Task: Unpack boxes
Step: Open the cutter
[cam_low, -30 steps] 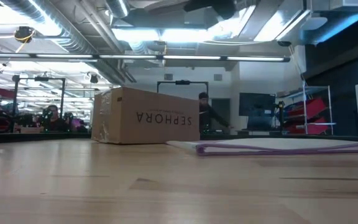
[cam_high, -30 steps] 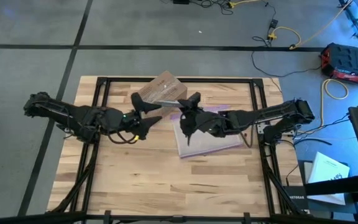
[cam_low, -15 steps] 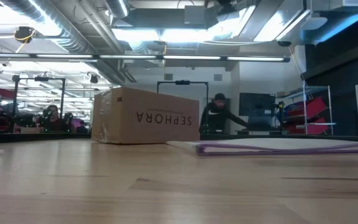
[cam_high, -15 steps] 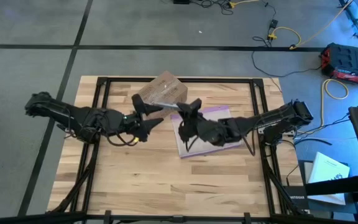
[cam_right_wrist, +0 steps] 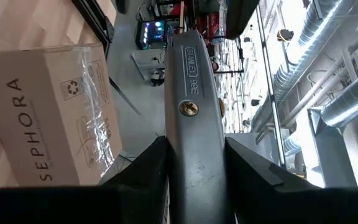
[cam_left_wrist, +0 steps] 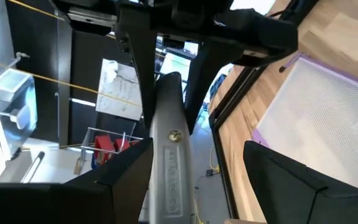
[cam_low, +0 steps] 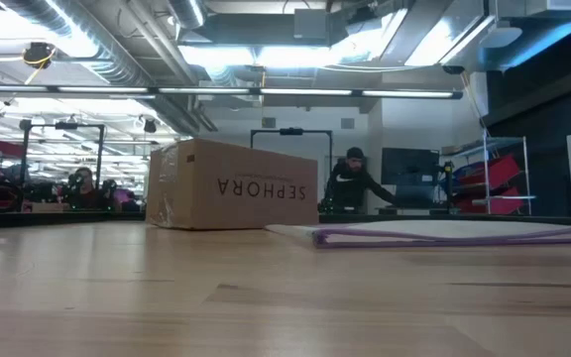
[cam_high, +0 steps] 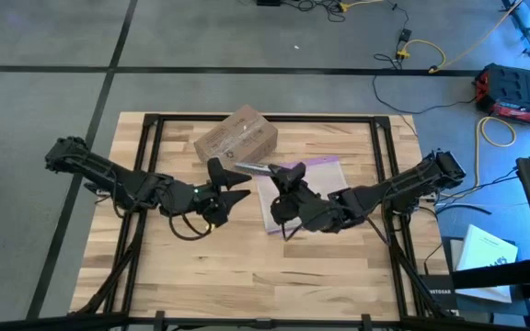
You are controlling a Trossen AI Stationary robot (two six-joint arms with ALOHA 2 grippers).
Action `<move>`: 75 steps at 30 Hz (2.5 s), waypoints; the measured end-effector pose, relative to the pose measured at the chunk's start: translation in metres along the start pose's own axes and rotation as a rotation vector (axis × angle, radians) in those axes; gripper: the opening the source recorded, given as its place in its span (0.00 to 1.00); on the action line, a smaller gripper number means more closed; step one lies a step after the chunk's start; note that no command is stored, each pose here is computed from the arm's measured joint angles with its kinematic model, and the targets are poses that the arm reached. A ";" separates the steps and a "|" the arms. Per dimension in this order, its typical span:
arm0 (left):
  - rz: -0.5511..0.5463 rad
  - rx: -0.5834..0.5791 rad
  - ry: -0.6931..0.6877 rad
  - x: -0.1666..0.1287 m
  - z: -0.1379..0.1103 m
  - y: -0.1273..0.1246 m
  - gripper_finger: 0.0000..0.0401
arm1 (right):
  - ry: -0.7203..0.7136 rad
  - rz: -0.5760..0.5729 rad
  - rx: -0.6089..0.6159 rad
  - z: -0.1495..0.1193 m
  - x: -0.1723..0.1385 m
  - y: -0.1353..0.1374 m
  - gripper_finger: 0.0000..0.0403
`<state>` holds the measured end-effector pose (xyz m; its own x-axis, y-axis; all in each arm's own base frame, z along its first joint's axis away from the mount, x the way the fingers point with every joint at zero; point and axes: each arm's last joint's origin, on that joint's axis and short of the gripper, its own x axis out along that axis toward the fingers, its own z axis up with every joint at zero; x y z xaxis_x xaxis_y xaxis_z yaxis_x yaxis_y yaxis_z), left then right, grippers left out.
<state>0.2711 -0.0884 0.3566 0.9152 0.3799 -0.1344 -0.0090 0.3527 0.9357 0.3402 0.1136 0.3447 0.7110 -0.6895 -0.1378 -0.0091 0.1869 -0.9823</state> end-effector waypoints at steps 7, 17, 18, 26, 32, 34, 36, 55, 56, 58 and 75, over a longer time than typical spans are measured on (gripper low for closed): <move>0.025 -0.001 0.032 0.007 -0.002 0.000 0.59 | -0.080 0.026 0.043 0.006 -0.010 0.002 0.28; 0.043 0.023 0.047 0.014 -0.002 -0.001 0.59 | -0.079 0.028 0.123 0.006 -0.009 0.002 0.28; 0.054 0.014 0.044 0.015 -0.002 0.000 0.59 | -0.079 0.028 0.126 0.006 -0.009 0.002 0.28; 0.076 0.032 0.024 0.017 -0.001 0.003 0.59 | -0.087 0.034 0.140 0.006 -0.009 0.002 0.28; 0.058 0.047 0.003 0.022 -0.003 0.002 0.59 | -0.088 0.034 0.140 0.006 -0.009 0.002 0.28; 0.053 0.054 0.003 0.024 -0.003 -0.001 0.59 | -0.088 0.034 0.140 0.007 -0.009 0.002 0.28; 0.050 0.057 0.005 0.025 -0.003 -0.001 0.59 | -0.088 0.034 0.140 0.006 -0.009 0.002 0.28; 0.051 0.052 0.005 0.030 -0.007 0.000 0.59 | -0.087 0.034 0.140 0.006 -0.009 0.002 0.28; 0.051 0.051 0.004 0.030 -0.007 0.000 0.59 | -0.087 0.034 0.140 0.006 -0.009 0.002 0.28; 0.051 0.053 0.004 0.030 -0.007 0.000 0.59 | -0.087 0.034 0.141 0.006 -0.009 0.002 0.28; 0.083 0.041 -0.005 0.031 -0.006 0.004 0.59 | -0.085 0.031 0.147 0.006 -0.009 0.002 0.28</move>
<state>0.2965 -0.0700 0.3546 0.9141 0.4017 -0.0545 -0.0684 0.2854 0.9560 0.3382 0.1249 0.3449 0.7688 -0.6215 -0.1508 0.0662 0.3118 -0.9478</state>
